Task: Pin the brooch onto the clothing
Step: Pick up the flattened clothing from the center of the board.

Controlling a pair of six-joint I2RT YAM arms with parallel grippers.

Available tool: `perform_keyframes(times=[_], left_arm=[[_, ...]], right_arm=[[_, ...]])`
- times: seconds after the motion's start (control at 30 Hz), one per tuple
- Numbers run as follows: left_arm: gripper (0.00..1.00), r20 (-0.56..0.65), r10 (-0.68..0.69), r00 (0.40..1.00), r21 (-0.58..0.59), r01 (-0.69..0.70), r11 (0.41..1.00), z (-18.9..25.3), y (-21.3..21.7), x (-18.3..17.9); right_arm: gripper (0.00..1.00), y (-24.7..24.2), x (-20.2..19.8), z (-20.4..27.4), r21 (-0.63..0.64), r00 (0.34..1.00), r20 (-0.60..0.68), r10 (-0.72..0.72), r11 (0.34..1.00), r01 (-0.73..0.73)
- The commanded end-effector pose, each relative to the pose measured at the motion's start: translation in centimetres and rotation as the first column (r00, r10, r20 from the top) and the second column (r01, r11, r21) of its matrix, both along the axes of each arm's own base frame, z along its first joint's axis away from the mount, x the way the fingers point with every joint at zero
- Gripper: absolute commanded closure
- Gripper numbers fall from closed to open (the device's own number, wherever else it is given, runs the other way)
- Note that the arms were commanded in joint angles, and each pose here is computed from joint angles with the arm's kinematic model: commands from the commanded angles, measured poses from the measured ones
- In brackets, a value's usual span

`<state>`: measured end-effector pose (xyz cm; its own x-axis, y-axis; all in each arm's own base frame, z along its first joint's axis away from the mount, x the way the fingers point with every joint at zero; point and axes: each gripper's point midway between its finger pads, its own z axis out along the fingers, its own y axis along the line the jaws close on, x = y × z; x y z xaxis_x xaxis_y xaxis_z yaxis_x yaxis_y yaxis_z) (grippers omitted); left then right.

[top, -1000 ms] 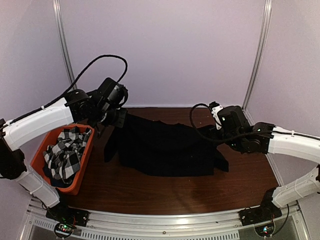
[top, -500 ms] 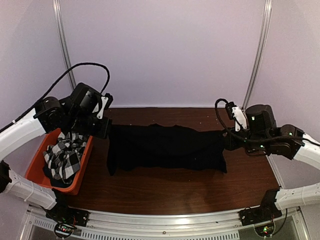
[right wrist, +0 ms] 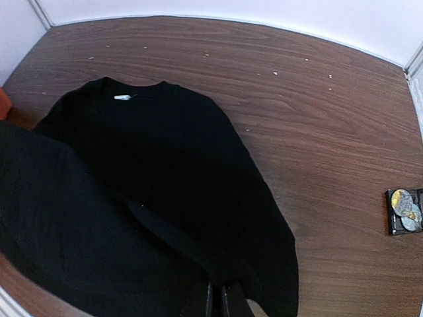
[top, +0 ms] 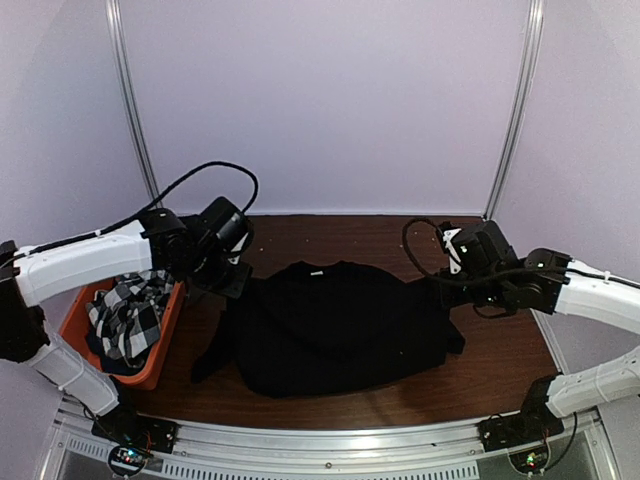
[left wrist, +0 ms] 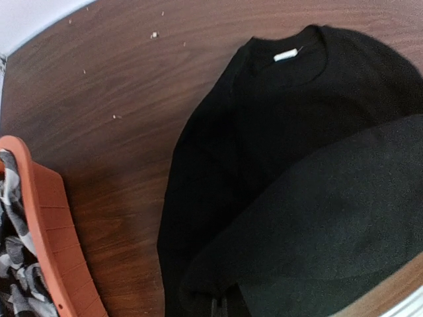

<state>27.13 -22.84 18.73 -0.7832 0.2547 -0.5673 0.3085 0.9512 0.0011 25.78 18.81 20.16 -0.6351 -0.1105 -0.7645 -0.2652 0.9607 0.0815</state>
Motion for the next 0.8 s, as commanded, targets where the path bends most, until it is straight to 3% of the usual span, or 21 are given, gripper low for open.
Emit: perform_keyframes(times=[0.0,0.13,0.37,0.47,0.6,0.67,0.77], left_arm=[[1.00,-0.053,0.087,0.995,0.053,-0.084,0.995,-5.3,0.0,2.0],[1.00,-0.110,0.030,0.993,0.005,-0.029,1.000,-7.1,-1.6,1.5],[1.00,-0.159,-0.142,0.977,-0.077,0.131,0.988,-7.1,-2.9,-2.1],[0.97,-0.237,-0.167,0.957,-0.030,0.164,0.986,-9.7,-2.5,-3.8],[0.94,-0.279,-0.107,0.954,0.072,0.132,0.989,-13.1,-1.1,-3.8],[0.80,-0.255,-0.072,0.964,0.107,0.102,0.989,-13.4,-1.0,-2.8],[0.49,-0.159,-0.051,0.986,0.077,0.064,0.995,-10.4,-2.4,-0.2]], right_arm=[[0.95,-1.5,2.6,-2.9,-0.126,0.992,0.015,-0.123,0.984,0.124],[0.92,1.1,0.8,-8.0,-0.170,0.986,-0.164,0.017,0.984,-0.045],[0.93,0.5,-4.0,-10.6,-0.180,0.936,-0.325,0.135,0.963,-0.202],[0.89,-0.5,-4.7,-11.4,-0.215,0.928,-0.356,0.113,0.956,-0.199],[0.77,-0.5,-3.9,-12.4,-0.270,0.928,-0.363,0.087,0.943,-0.194],[0.68,0.1,-2.9,-12.2,-0.285,0.937,-0.341,0.083,0.940,-0.187],[0.49,0.7,-0.6,-10.4,-0.329,0.961,-0.271,0.060,0.932,-0.151]])
